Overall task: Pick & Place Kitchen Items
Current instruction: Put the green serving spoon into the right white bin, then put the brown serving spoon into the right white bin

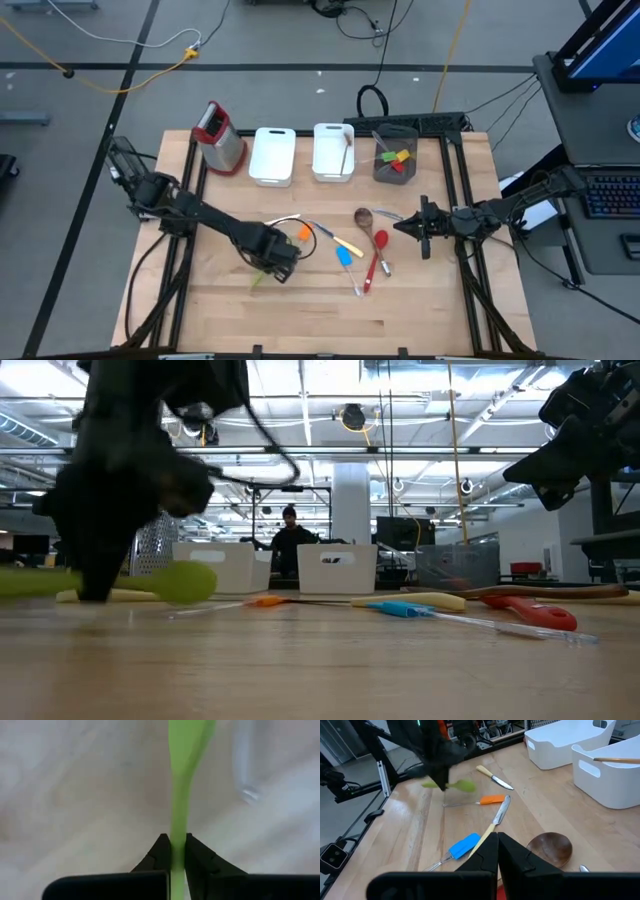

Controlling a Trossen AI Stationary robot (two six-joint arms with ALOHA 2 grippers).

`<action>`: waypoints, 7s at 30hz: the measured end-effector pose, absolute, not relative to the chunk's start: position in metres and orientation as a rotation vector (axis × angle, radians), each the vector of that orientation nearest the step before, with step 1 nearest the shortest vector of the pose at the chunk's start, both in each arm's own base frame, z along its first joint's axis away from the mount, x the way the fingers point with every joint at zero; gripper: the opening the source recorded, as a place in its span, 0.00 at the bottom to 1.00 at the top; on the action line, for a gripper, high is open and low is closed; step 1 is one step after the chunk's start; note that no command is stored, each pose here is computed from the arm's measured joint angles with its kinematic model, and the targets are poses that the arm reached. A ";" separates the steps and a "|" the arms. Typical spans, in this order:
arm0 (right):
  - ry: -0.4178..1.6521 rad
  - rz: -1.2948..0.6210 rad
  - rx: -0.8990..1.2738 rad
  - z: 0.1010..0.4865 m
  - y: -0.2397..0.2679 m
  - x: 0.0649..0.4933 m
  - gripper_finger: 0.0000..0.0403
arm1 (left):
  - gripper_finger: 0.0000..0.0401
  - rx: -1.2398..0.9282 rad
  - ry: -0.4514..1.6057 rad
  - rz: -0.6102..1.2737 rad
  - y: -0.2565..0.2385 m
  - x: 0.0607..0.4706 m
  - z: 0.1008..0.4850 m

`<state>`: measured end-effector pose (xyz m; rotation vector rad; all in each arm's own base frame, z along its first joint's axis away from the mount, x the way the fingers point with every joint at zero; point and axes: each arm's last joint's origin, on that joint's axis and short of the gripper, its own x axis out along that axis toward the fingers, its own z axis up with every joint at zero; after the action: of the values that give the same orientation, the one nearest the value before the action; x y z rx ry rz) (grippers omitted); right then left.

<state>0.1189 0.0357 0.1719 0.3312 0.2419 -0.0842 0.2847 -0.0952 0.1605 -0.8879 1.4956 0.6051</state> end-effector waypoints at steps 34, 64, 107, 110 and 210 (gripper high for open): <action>0.251 -0.092 0.329 0.171 0.035 0.119 0.00 | 0.04 -1.507 0.125 0.069 0.110 0.340 0.291; 0.237 -0.143 0.309 0.171 0.034 0.119 0.00 | 0.05 -2.142 0.369 0.185 0.227 0.381 0.212; 0.228 -0.143 0.353 0.172 0.034 0.119 0.00 | 0.13 -2.025 0.322 0.200 0.248 0.383 0.174; 0.227 -0.144 0.369 0.172 0.034 0.119 0.00 | 0.15 -2.001 0.328 0.195 0.245 0.385 0.174; 1.018 -0.477 0.808 0.209 0.031 0.263 0.20 | 0.02 -0.577 0.361 0.081 0.010 0.113 0.249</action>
<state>0.2632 0.0315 0.2095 0.8080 1.0177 -0.4768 0.1131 0.0097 0.2493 -0.5772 0.3611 0.0808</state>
